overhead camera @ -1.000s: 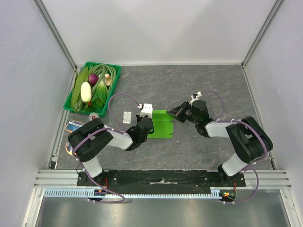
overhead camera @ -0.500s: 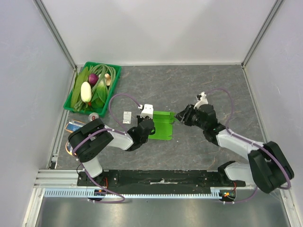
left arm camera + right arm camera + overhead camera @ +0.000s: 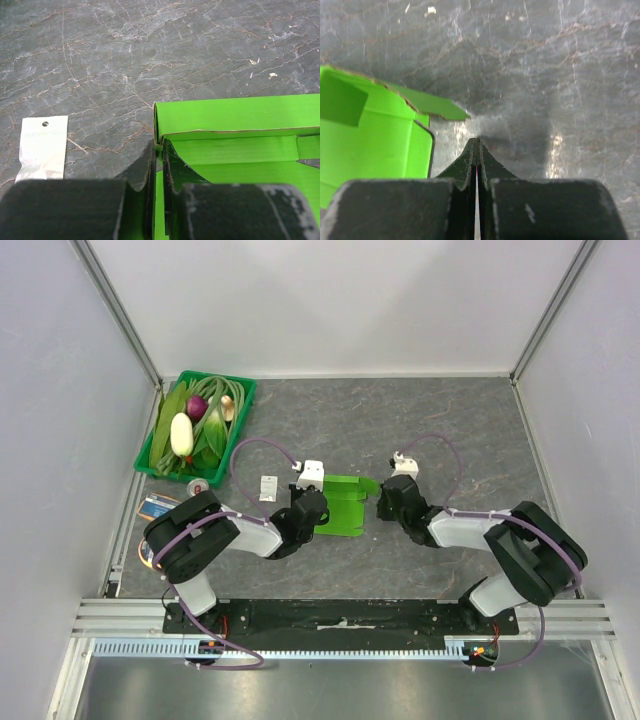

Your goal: Fold the paper box

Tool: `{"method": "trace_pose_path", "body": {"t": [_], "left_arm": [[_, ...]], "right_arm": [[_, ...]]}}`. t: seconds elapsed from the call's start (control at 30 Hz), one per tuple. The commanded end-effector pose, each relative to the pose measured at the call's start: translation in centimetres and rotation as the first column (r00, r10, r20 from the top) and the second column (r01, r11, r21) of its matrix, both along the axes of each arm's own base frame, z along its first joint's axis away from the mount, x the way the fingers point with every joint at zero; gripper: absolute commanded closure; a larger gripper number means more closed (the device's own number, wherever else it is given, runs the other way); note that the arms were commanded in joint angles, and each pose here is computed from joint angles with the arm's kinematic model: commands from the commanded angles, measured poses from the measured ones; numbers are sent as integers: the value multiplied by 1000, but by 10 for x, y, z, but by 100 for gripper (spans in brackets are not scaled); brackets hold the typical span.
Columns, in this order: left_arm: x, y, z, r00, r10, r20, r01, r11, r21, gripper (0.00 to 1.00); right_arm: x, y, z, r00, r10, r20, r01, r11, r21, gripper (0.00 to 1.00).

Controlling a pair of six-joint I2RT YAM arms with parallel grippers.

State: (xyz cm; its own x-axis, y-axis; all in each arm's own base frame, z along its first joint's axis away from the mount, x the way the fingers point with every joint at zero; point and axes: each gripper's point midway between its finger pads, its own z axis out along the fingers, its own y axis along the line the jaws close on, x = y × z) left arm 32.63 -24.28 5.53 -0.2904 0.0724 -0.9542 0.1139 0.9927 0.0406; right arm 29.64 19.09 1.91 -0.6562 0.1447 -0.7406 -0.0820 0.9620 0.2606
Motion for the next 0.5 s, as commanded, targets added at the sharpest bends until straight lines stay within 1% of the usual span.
{"method": "trace_pose_path", "body": {"t": [0.0, 0.13, 0.2, 0.3, 0.47], "left_arm": [[3, 1, 1, 999, 46, 10, -46, 999, -17, 98], [3, 2, 2, 999, 48, 12, -48, 999, -16, 98], [3, 2, 2, 999, 48, 12, -47, 999, -15, 98], [3, 2, 1, 999, 49, 11, -49, 999, -18, 98], [3, 1, 2, 999, 47, 12, -47, 999, -18, 98]], "right_arm": [[34, 10, 25, 990, -45, 133, 43, 999, 14, 100], [35, 16, 26, 989, -54, 139, 49, 998, 37, 100], [27, 15, 22, 991, -58, 120, 54, 998, 33, 100], [20, 21, 24, 991, -46, 125, 35, 995, 89, 100], [22, 31, 22, 991, -41, 125, 28, 994, 102, 100]]}}
